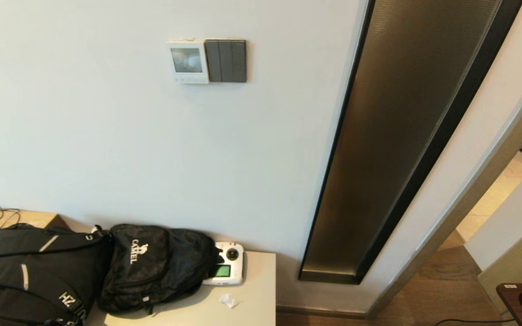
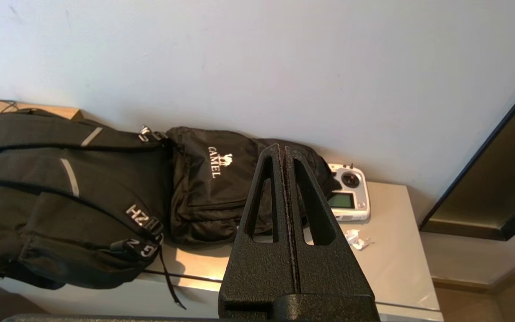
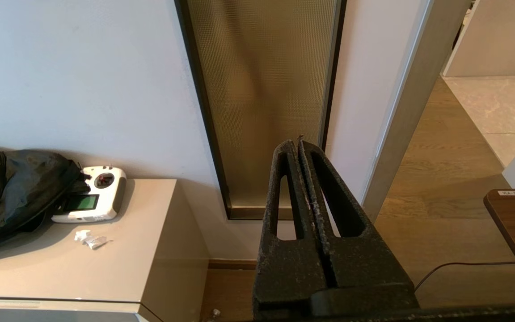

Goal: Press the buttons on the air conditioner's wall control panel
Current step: Turn on the central air conditioner

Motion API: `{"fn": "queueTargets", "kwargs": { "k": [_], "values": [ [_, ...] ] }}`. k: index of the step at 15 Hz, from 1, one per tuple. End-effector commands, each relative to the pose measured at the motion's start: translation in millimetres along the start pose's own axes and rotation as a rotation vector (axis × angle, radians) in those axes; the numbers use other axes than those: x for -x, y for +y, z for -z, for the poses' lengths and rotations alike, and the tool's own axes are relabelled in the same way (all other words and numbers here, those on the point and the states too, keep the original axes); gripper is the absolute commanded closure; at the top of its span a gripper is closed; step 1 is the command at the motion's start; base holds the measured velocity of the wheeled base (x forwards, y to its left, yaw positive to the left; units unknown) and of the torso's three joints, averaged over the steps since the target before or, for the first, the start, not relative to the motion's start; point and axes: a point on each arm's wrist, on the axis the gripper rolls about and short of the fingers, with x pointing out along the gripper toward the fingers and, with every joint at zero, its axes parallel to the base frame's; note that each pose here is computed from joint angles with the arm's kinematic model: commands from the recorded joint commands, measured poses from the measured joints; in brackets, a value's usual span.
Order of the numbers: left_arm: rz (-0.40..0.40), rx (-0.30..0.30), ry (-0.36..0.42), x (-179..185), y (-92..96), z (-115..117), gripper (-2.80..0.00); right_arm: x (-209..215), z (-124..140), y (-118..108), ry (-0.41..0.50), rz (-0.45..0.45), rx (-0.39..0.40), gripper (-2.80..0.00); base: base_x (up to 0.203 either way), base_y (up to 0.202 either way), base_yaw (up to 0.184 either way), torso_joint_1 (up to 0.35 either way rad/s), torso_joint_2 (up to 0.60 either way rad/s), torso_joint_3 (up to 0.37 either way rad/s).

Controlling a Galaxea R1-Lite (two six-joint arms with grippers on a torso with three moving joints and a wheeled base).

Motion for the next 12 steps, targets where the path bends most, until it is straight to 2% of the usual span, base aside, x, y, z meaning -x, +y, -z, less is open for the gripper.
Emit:
{"fn": "queueTargets", "kwargs": {
  "k": [1, 12],
  "values": [
    [-0.001, 0.000, 0.000, 0.0, 0.0, 0.0, 0.00, -0.2, 0.4, 0.0, 0.003, -0.001, 0.001, 0.00, 0.000, 0.000, 0.000, 0.000, 0.00, 0.000],
    [0.000, -0.011, 0.001, 0.1, 0.0, 0.0, 0.00, -0.2, 0.3, 0.0, 0.002, -0.002, 0.002, 0.00, 0.000, 0.000, 0.000, 0.000, 0.00, 0.000]
  ]
}}
